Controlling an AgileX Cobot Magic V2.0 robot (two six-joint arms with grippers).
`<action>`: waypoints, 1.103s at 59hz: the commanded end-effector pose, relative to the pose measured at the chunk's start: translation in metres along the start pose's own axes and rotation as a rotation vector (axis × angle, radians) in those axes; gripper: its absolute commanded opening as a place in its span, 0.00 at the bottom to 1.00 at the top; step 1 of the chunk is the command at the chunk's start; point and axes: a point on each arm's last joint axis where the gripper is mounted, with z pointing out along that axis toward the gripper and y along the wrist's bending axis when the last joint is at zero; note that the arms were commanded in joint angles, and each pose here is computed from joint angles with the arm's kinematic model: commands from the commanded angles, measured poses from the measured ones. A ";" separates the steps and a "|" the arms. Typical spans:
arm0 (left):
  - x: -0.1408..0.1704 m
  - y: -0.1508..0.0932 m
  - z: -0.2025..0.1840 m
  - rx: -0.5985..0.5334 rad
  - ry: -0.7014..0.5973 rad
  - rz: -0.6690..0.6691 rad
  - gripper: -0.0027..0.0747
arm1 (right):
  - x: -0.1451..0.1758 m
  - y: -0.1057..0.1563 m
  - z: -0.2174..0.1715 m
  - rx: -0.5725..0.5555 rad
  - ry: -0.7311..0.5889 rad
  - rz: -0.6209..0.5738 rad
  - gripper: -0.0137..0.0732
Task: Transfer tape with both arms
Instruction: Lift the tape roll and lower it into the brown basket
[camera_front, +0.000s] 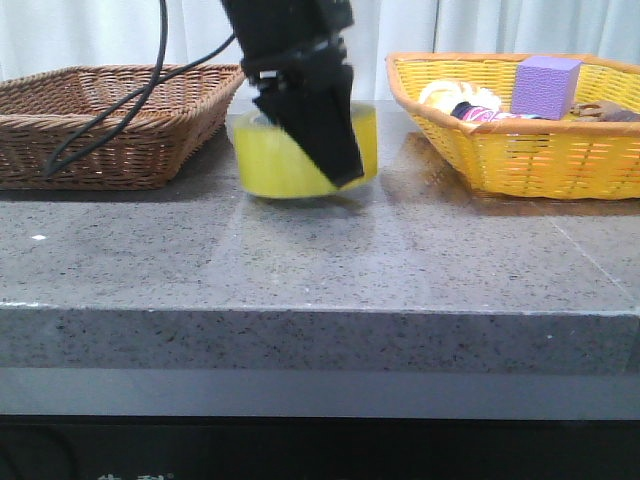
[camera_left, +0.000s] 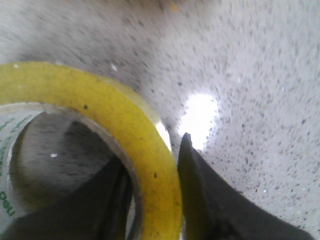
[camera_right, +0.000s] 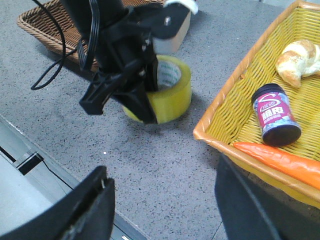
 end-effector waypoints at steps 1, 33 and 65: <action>-0.018 -0.004 -0.051 -0.090 -0.136 -0.015 0.26 | -0.014 0.000 -0.005 0.008 -0.098 -0.002 0.70; -0.006 0.038 -0.119 -0.462 -0.144 -0.316 0.26 | -0.014 0.000 -0.005 0.008 -0.099 -0.002 0.70; 0.072 0.124 -0.124 -0.551 -0.077 -0.632 0.26 | -0.014 0.000 -0.005 0.008 -0.099 -0.002 0.70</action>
